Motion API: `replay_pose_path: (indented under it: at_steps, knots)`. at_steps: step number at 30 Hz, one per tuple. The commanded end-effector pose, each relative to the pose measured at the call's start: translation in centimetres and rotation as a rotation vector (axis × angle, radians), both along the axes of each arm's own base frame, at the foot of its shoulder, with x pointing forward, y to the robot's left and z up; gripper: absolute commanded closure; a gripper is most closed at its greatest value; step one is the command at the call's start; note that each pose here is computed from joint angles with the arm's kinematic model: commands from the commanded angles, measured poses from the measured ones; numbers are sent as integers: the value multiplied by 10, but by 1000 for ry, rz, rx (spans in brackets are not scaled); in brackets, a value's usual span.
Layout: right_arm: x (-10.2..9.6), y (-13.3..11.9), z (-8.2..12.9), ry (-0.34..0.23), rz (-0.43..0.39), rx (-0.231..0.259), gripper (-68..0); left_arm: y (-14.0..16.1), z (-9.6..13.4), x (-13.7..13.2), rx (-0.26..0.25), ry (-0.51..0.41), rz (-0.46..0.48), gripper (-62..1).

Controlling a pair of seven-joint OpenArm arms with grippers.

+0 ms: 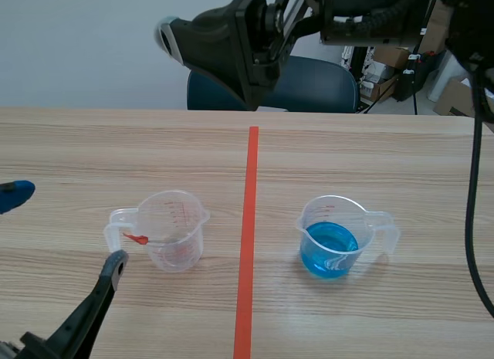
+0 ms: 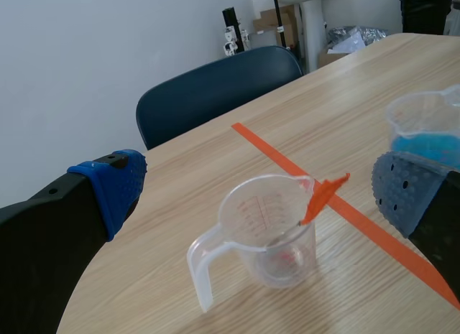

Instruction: Do the redox reaction experiment. return to the home posture

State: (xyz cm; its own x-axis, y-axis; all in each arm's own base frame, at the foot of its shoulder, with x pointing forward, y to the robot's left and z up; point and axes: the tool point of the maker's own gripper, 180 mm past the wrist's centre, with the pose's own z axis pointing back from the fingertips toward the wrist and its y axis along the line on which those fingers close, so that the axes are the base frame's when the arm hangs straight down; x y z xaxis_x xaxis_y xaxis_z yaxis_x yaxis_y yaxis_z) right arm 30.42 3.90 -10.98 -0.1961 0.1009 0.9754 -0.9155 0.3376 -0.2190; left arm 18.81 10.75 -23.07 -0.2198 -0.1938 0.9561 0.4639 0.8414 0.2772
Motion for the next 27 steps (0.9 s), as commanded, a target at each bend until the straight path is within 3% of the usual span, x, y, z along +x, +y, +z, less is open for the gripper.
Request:
replay_pose_path:
  at_steps: [1, 6, 10, 18, 24, 27]
  knots:
    - [3, -10, 12, -29, -10, 21, -679, -1, 8, 1, -3, -4, -11, -623]
    - [5, -35, 10, -46, -35, -4, -679, -18, 23, 0, 16, 13, -104, -623]
    - [6, -60, 6, -36, -80, 0, -679, -25, 27, -5, -12, 41, -168, -623]
    - [13, -108, -10, -7, -232, -26, -679, -26, 8, -6, 4, 166, -178, -623]
    - [14, -136, -18, 24, -332, -13, -679, -36, 24, -15, -20, 147, -187, -623]
    - [16, -148, -28, 7, -385, -61, -679, -40, 35, -16, -30, 125, -181, -623]
